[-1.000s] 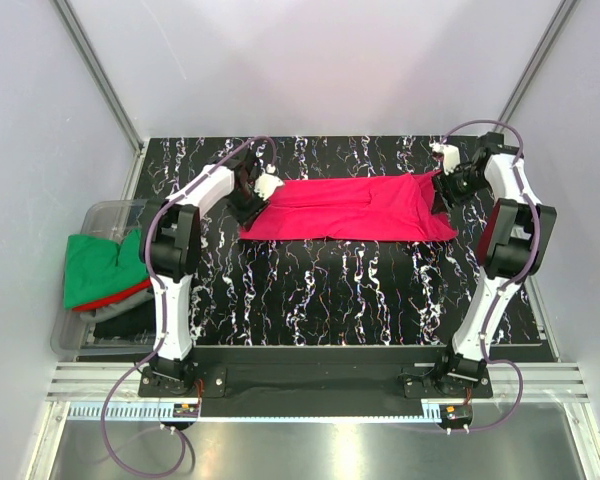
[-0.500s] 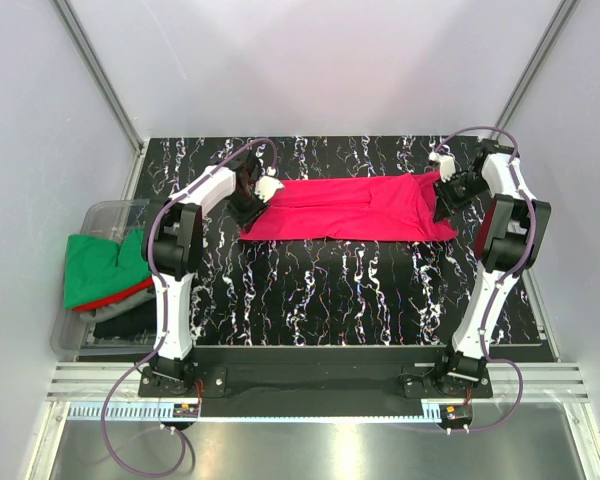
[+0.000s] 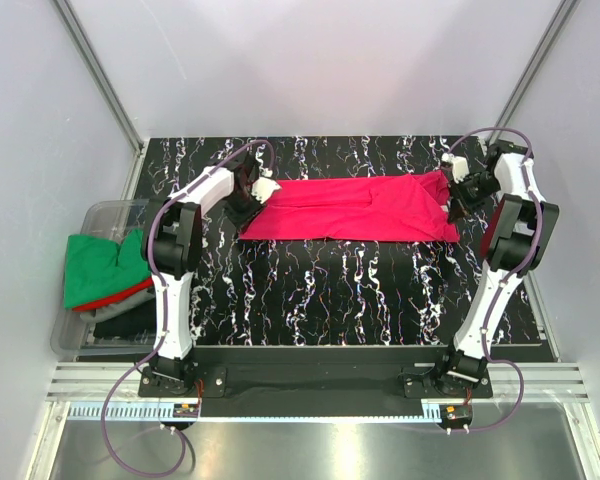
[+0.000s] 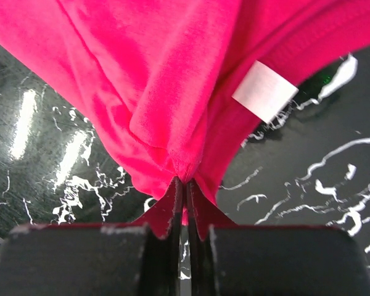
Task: Fold and stack the t-shirts
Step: Fold the tshirt
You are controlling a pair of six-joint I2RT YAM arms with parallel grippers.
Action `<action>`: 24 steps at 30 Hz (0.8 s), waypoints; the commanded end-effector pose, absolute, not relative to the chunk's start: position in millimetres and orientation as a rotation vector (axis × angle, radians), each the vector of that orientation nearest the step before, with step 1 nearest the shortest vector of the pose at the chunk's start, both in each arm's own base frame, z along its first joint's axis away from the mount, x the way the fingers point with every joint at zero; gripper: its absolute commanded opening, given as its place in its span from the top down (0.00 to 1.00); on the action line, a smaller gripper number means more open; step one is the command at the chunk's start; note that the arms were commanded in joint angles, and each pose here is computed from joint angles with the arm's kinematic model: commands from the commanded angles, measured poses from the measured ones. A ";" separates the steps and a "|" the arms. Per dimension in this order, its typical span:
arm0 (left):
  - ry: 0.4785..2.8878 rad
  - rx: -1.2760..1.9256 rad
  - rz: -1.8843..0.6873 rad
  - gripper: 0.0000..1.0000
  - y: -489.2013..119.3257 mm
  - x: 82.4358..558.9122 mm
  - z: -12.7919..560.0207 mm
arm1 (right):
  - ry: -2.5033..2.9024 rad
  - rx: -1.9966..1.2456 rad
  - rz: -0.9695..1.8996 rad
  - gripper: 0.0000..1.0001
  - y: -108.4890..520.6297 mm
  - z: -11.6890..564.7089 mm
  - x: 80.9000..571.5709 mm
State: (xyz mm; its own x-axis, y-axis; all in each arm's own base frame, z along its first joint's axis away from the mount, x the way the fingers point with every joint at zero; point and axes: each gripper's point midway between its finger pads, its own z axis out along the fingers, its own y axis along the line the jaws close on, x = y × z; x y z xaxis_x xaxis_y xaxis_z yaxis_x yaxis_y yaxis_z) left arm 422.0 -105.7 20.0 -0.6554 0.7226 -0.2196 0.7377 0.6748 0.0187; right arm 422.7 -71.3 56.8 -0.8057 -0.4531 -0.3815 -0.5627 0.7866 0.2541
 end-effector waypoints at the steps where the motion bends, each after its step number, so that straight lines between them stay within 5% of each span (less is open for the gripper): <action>1: 2.672 1.178 -0.083 0.68 -100.6 422.1 23.0 | 2.658 -0.819 0.461 0.97 -79.9 71.8 425.8; 12: 2.656 1.178 -0.072 0.68 -98.5 418.0 32.4 | 2.701 -0.836 0.427 0.82 -86.8 65.4 418.0; 24: 2.652 1.167 -0.049 0.67 -94.4 416.8 37.8 | 2.759 -0.816 0.407 0.82 -93.5 46.0 409.7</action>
